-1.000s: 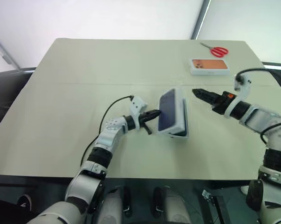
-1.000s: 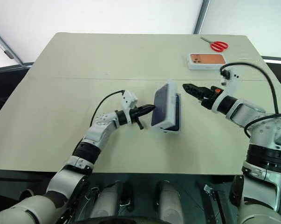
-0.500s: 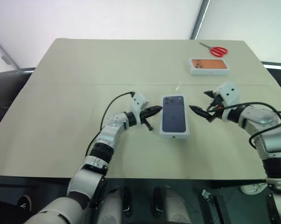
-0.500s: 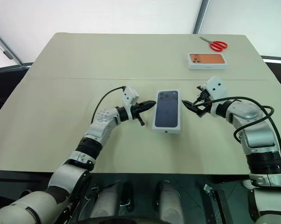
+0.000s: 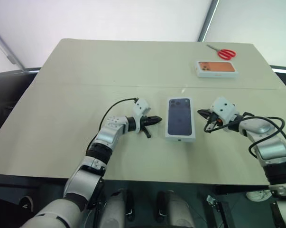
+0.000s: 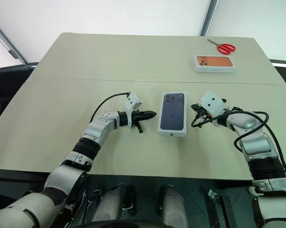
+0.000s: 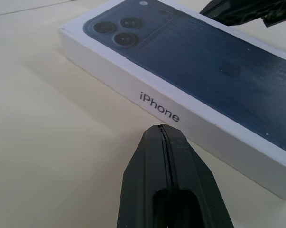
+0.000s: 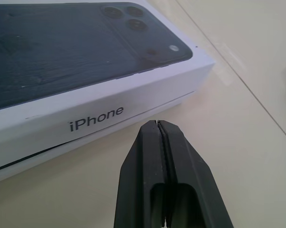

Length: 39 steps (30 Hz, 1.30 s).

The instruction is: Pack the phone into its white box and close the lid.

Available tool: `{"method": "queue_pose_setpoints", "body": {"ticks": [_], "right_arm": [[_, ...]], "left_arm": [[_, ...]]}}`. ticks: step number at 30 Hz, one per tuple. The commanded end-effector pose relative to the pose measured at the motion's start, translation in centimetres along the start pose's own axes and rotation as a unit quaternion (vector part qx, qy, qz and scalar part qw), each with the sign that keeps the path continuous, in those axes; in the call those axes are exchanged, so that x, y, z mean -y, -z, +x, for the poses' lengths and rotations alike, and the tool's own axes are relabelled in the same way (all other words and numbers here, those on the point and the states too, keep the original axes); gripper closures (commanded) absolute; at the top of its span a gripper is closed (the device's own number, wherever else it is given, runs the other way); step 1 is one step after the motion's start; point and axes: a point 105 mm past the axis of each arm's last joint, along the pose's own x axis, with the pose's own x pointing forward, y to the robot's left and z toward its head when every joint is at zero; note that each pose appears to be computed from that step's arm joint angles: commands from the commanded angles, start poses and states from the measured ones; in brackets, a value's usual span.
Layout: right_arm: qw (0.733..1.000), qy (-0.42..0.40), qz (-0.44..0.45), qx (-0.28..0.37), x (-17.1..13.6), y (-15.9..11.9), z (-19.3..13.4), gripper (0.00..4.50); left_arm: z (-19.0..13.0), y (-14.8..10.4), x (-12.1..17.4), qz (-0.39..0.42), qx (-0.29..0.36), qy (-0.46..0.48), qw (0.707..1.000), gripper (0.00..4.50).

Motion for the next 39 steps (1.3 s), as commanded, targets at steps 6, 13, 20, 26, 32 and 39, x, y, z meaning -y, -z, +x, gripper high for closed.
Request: {"method": "queue_pose_setpoints", "body": {"ticks": [6,13,20,26,32,39], "right_arm": [[1.000,0.002,-0.022,0.005,0.3,-1.3,-0.7,4.46],[1.000,0.004,-0.026,-0.001,-0.1,-1.1,-0.9,4.46],[0.999,0.005,-0.039,-0.004,-0.2,-1.2,-0.9,4.46],[0.998,0.003,-0.056,-0.008,-0.3,-1.4,-0.8,4.46],[0.998,-0.005,-0.063,-0.023,-0.5,-0.7,-0.8,4.46],[0.998,-0.015,-0.060,-0.020,-1.5,-0.6,-0.5,4.46]], "left_arm": [[1.9,-0.4,0.7,0.000,-0.011,0.003,1.000,4.50],[2.4,-2.0,1.2,-0.001,0.010,0.010,1.000,4.50],[2.7,-3.5,1.3,0.001,0.031,0.008,0.999,4.50],[2.9,-5.3,2.0,0.025,0.054,0.010,0.998,4.50],[2.9,-4.5,2.3,0.029,0.037,0.016,0.999,4.50],[2.4,-3.4,1.6,0.016,0.026,0.002,1.000,4.50]]}}
